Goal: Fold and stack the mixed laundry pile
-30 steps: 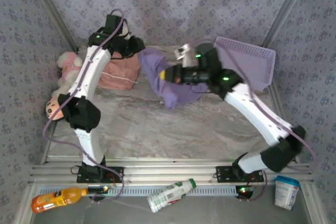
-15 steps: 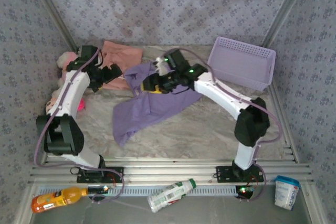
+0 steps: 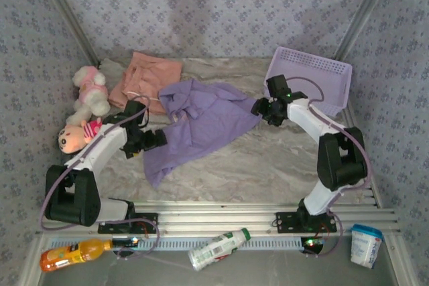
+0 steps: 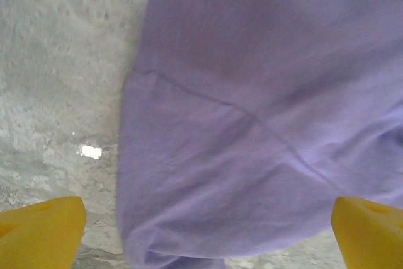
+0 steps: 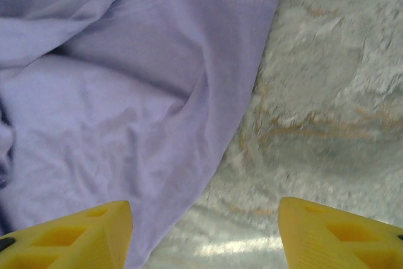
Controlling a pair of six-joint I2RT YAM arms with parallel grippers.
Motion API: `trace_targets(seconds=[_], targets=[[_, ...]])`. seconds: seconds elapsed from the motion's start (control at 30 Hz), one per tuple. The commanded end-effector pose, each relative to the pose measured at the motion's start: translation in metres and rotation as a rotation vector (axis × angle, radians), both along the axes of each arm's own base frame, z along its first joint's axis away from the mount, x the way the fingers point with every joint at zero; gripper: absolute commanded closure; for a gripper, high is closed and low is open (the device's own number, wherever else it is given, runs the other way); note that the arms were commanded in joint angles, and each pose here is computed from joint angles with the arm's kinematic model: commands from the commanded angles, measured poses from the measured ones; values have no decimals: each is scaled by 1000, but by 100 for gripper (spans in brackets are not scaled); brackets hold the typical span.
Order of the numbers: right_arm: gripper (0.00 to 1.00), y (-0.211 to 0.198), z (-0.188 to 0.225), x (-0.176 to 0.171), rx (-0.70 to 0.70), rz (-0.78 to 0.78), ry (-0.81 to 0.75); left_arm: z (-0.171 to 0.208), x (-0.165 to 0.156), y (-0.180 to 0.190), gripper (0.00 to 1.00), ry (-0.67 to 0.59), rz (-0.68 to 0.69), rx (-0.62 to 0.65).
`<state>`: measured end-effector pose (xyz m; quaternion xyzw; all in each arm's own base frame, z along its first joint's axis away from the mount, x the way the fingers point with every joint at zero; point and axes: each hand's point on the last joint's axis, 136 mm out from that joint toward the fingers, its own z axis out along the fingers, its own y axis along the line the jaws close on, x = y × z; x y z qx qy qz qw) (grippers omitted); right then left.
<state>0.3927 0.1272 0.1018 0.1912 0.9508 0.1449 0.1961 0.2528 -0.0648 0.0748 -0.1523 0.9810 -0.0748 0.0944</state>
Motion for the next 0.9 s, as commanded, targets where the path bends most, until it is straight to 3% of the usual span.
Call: trace_targets(seconds=[0.0, 0.17, 0.3, 0.37, 0.47, 0.57, 0.63, 0.67, 0.87], targets=[[36, -13, -13, 24, -117, -22, 9, -12, 3, 5, 1, -27, 53, 6], [38, -1, -41, 55, -149, 1, 61, -31, -5, 4, 12, -14, 79, 0], [40, 5, -61, 61, -176, 26, 124, -42, -12, 5, 28, 5, 73, 8], [52, 4, -67, 64, -172, 24, 139, -49, -15, 5, 39, 21, 70, 10], [77, -3, -70, 64, -170, 9, 150, -58, -20, 4, 51, 44, 75, 11], [100, -9, -62, 62, -155, -3, 130, -62, -20, 2, 74, 54, 81, -1], [100, -12, -48, 61, -147, -9, 106, -56, -14, 1, 95, 46, 81, -1], [100, -15, -38, 61, -155, 7, 83, -49, -8, 1, 100, 30, 77, 0], [100, -30, 49, 53, -127, 1, -74, 22, 47, -5, 100, -120, 68, -27]])
